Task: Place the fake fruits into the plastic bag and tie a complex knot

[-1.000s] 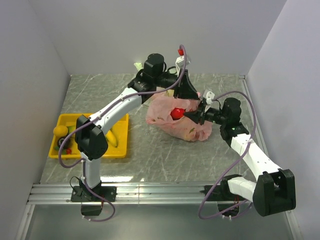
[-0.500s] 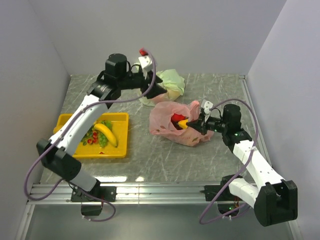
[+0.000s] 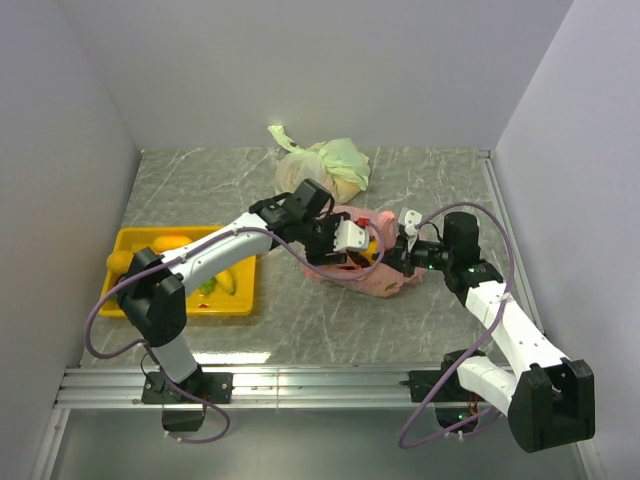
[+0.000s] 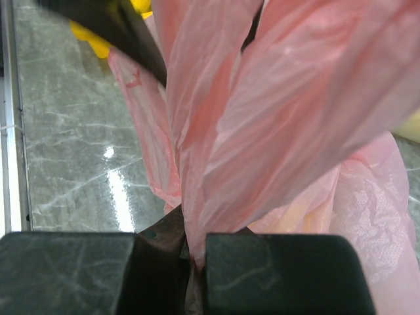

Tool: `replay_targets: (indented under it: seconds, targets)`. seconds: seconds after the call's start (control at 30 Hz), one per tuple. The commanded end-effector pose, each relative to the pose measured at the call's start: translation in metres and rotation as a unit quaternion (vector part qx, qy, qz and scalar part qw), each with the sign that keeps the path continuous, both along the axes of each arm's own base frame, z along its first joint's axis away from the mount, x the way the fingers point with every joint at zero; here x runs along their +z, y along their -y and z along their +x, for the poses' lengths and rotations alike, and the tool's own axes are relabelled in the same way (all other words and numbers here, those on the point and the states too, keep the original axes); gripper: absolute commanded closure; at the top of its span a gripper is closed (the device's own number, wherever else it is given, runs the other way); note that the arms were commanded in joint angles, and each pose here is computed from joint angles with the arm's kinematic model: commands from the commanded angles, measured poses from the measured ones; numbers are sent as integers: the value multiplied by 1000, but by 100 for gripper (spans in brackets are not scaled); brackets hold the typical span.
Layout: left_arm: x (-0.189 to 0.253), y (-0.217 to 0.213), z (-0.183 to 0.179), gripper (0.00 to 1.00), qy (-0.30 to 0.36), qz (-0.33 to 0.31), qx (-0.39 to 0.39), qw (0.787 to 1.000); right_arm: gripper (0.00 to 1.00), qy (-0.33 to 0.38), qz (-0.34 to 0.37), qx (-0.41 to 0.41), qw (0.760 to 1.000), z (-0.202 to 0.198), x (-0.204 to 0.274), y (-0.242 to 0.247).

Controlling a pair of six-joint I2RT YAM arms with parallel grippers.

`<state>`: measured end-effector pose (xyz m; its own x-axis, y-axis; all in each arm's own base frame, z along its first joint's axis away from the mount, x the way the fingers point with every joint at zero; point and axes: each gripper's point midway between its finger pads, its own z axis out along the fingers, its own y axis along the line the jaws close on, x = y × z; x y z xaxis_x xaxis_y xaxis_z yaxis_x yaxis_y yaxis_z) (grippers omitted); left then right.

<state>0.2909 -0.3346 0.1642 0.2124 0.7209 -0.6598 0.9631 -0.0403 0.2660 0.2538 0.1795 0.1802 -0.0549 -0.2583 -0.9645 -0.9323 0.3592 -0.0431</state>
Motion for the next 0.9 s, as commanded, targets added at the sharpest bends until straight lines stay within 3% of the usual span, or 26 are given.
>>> replay_targets:
  seconds: [0.0,0.33,0.43,0.53,0.57,0.67,0.77,0.87]
  targets:
    - [5,12,6,32,66,10,-54,996,100,6,2,23,1000,-8,-1,-4]
    - [-45,23,-6,31,67,49,-145,986,100,-7,6,27,1000,-11,-6,-6]
    - [-57,21,-5,42,65,68,-161,982,100,-7,6,24,1000,-11,-5,-5]
    - [-52,18,0,77,56,70,-149,985,100,-9,4,23,1000,-12,-4,-4]
    - [-45,19,-3,89,39,54,-147,987,100,-14,3,20,1000,-14,-3,-3]
    - [9,12,6,99,1,-22,-91,996,100,-19,-2,11,1000,-16,-2,0]
    - [70,-1,10,100,-56,-107,-36,992,100,-33,-7,-5,999,-18,5,7]
    - [139,-17,12,100,-129,-214,19,968,100,-50,-24,-4,998,-26,15,14]
